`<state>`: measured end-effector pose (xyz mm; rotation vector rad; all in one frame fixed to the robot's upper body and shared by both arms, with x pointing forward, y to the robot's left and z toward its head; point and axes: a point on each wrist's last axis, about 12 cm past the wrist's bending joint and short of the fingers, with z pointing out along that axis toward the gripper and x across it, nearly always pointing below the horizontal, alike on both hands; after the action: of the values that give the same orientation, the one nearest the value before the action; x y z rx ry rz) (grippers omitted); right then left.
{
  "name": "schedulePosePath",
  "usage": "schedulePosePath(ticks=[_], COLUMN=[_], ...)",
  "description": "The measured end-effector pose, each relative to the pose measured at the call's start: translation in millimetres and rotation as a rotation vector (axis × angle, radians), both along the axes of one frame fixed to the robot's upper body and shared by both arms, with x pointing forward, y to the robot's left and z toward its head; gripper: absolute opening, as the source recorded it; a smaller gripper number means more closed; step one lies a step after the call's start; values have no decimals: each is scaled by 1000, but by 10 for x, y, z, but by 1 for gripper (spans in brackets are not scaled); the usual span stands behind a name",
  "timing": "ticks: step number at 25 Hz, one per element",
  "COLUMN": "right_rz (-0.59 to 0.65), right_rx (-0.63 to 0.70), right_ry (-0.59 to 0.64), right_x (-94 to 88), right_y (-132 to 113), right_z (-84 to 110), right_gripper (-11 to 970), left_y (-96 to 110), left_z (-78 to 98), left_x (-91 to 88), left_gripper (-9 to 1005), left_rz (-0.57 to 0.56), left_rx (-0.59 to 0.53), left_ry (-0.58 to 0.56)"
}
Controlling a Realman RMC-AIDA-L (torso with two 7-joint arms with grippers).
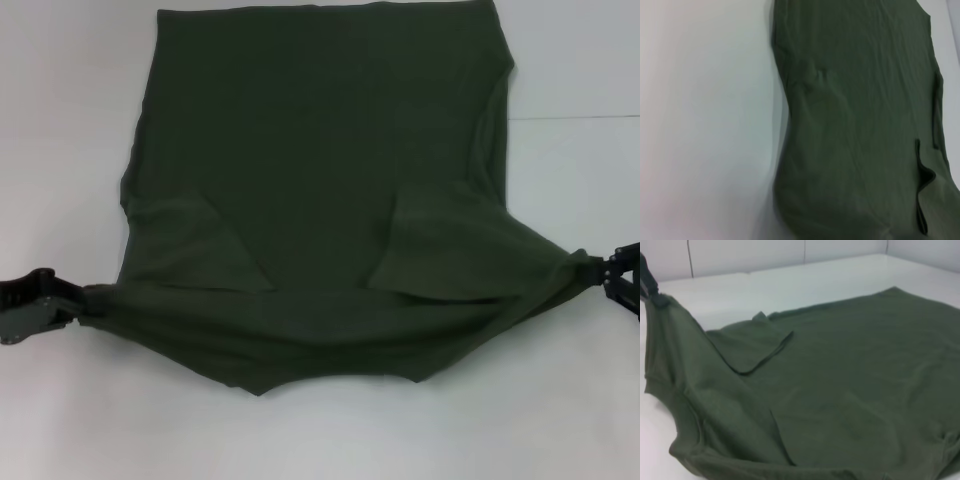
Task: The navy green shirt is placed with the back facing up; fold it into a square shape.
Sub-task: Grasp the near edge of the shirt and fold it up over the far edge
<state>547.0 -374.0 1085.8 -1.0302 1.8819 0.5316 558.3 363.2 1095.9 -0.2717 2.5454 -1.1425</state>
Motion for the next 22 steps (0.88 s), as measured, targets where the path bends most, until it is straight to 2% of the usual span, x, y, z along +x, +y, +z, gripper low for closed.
schedulePosePath(ticks=[10, 22], right_rz=[40, 31], right_rx=[29, 77], right_ry=[-2, 22], right_x=[-34, -260], right_y=[25, -118], right_z=[35, 14], right_gripper=[34, 34], left_y=[-38, 88], left_z=[20, -14], left_x=[-123, -404], left_gripper=[42, 41], left_rz=[-75, -95], left_rx=[-60, -105], left_ry=[26, 44])
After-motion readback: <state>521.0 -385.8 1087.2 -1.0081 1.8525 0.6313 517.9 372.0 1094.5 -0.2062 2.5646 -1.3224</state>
